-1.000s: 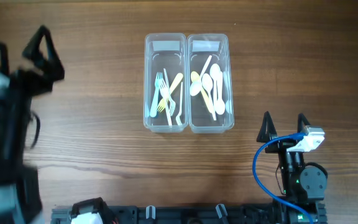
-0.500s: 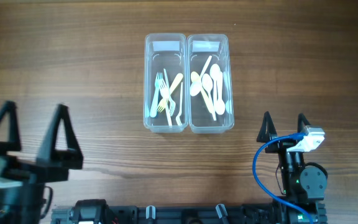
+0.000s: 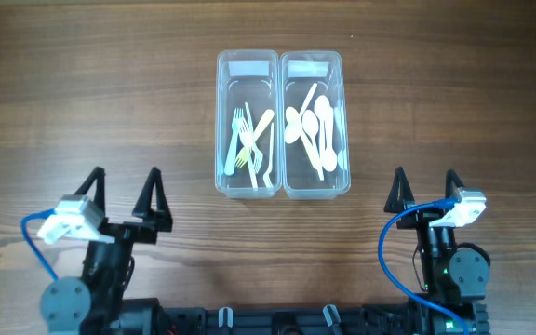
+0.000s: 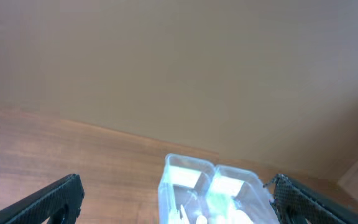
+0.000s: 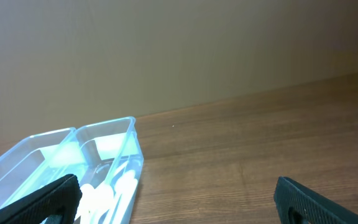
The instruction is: Pack container
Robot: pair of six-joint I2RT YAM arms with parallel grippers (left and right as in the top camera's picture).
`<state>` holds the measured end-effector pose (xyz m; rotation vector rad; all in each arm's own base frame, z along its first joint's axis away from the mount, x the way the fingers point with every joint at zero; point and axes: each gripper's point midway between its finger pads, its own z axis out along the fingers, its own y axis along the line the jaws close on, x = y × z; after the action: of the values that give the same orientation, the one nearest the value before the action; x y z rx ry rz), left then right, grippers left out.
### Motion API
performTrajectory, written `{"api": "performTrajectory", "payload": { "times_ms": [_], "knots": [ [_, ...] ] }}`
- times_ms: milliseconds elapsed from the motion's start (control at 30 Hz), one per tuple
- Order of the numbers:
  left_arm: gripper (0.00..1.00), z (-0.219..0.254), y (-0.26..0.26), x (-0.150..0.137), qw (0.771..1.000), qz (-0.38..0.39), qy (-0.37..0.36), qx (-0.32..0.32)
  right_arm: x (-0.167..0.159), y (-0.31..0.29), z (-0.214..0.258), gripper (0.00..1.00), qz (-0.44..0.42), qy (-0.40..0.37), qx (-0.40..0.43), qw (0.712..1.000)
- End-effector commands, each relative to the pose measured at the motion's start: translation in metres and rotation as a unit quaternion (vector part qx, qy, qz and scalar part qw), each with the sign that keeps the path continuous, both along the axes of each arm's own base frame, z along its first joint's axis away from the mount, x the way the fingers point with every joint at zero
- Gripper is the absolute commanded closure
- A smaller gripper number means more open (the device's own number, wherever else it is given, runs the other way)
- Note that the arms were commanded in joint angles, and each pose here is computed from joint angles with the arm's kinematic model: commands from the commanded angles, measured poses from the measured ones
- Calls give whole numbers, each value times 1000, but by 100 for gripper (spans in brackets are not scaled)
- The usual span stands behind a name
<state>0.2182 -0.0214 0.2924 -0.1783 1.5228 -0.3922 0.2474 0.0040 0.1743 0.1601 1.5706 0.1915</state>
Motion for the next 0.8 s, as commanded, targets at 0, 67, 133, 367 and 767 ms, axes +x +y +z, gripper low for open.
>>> {"api": "performTrajectory", "payload": {
  "times_ms": [0,67,133,367,767],
  "knots": [
    [0,-30,0,7,1000,1,14,3,-1,-1,3,0,-4,-7,7,1000],
    [0,-47,0,12,1000,2,28,5,-1,-1,3,0,-4,-7,8,1000],
    [0,-60,1,16,999,4,34,4,-1,-1,3,0,-4,-7,8,1000],
    [0,-86,1,23,999,4,44,4,-1,-1,3,0,-4,-7,8,1000],
    [0,-112,-3,23,999,-6,50,4,-1,-1,3,0,-4,-7,8,1000]
  ]
}}
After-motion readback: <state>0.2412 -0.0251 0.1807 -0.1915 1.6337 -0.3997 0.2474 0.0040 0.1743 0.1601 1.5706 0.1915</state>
